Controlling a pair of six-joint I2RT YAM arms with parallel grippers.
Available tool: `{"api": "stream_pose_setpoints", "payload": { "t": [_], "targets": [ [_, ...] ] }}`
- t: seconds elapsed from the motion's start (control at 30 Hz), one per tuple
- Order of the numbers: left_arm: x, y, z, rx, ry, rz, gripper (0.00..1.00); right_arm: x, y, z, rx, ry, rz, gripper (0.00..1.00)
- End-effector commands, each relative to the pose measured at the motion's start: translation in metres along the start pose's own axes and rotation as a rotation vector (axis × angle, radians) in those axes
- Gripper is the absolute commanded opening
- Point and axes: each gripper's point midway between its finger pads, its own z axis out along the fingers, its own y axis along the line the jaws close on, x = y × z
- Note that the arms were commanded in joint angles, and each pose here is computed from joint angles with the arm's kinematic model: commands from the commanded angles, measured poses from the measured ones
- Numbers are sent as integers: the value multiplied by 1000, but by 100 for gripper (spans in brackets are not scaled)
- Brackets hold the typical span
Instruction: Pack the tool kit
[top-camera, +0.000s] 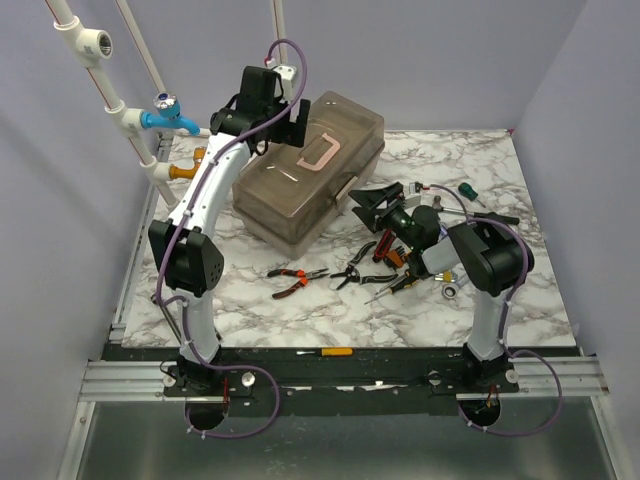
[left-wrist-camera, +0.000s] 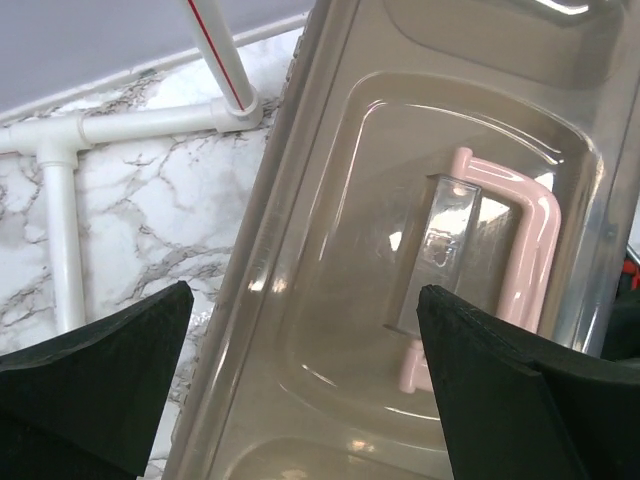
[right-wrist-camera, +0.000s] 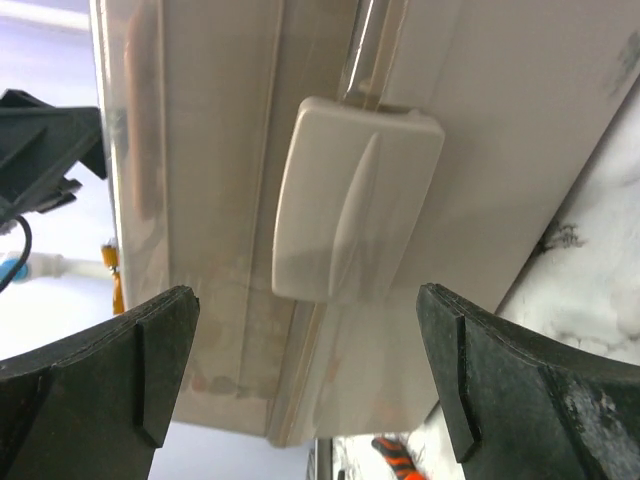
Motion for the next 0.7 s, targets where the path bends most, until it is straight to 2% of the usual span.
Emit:
{"api": "stream_pose_setpoints", "payload": {
  "t": [0.0,0.23,0.37,0.57,0.67],
  "targets": [
    [7,-7,6,103,39,-40,98,-7,6,18,-66,-48,40,100],
    [27,1,23,89,97,-62,98,-6,-13,32,-10,-38,18,100],
    [39,2,34,110,134,-84,98,-6,-13,39,-39,-38,52,100],
    [61,-22,43,240,206,-152,98,-7,-12,50,-24,-27,33,99],
    [76,-45,35,345,231,-213,96,-10,-8,50,-27,-38,25,94]
  ]
}}
